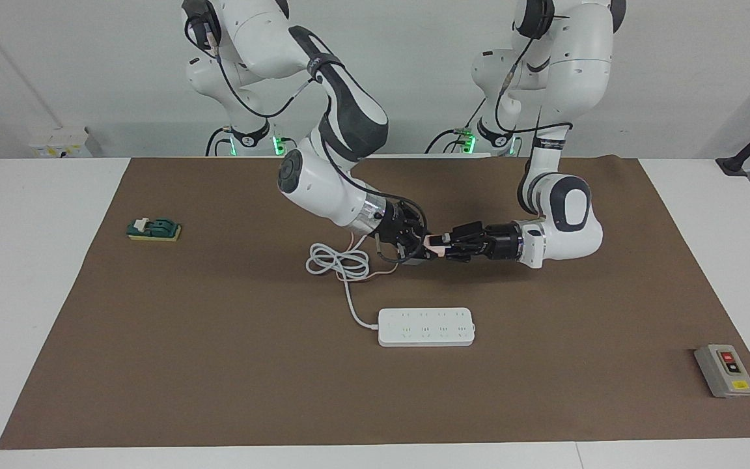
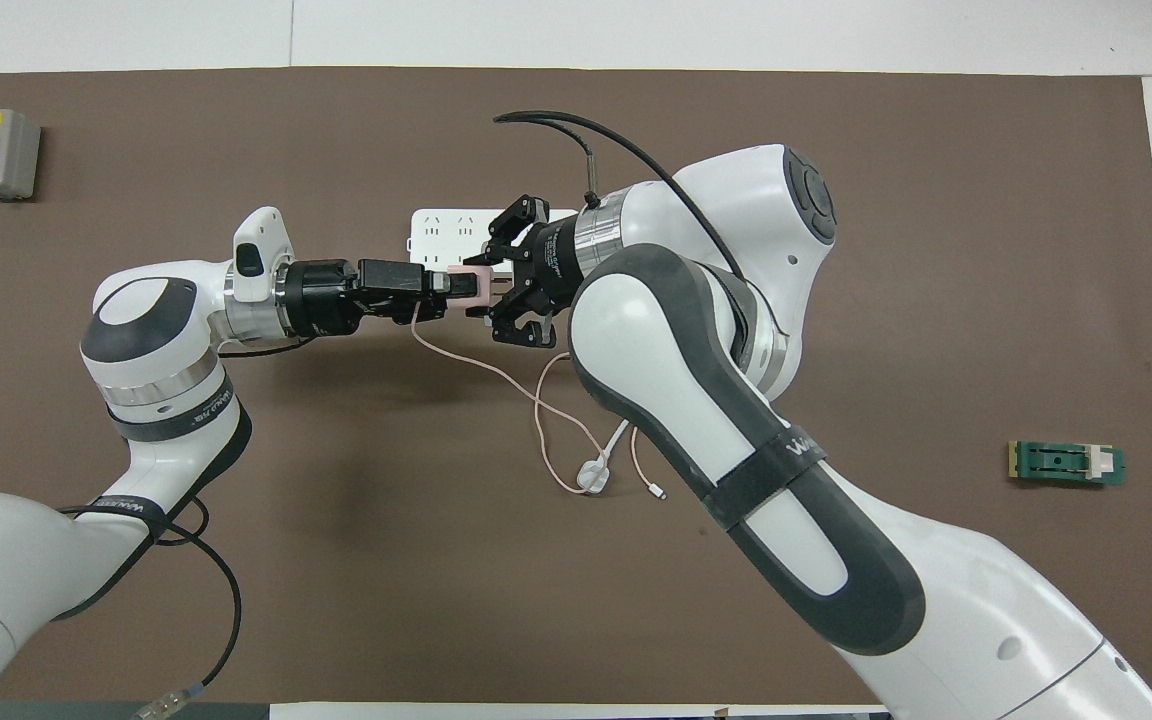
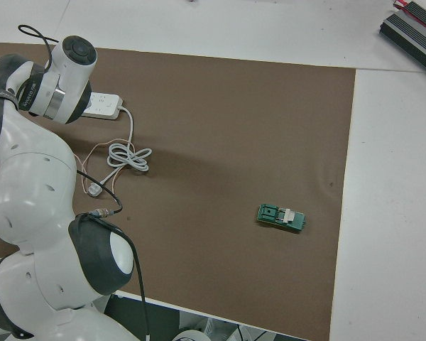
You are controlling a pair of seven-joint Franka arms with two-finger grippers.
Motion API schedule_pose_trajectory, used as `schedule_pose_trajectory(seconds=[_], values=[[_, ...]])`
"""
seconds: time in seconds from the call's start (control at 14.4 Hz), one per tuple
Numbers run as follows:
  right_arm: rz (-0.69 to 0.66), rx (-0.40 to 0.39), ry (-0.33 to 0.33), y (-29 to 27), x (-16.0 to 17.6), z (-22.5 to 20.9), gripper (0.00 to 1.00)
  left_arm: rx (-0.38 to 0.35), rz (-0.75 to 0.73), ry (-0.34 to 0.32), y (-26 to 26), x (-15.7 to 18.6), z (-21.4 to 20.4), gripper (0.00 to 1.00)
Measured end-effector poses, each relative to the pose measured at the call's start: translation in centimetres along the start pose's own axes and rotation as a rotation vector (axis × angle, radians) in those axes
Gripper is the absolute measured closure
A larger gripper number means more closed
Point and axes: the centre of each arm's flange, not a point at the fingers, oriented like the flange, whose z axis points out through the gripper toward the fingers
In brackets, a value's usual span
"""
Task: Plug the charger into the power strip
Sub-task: 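Pass the pink charger from the right gripper to the left gripper, then carry the charger with the left gripper while the right gripper withdraws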
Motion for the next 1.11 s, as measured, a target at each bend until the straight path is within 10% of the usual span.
schedule_pose_trajectory(seconds=[0.14, 0.49, 0.83, 1.11], values=[[0.016, 0.000, -0.011, 0.0, 0.0, 0.0, 0.51, -0.002, 0.001, 0.000, 0.0, 0.0, -0.1, 0.67], [0.022, 0.013, -0.043, -0.3, -0.9, -0.6, 0.01, 0.003, -0.001, 0.010, -0.1, 0.2, -0.5, 0.68], [0.038, 0.044, -0.047, -1.7, 0.2, -3.3, 0.00, 0.049, 0.026, 0.087, 0.8, 1.9, -3.5, 0.68], [0.038, 0.086, -0.034, -3.5, 1.8, -10.6, 0.00, 0.241, 0.035, 0.073, 3.2, 4.0, -6.3, 0.68]])
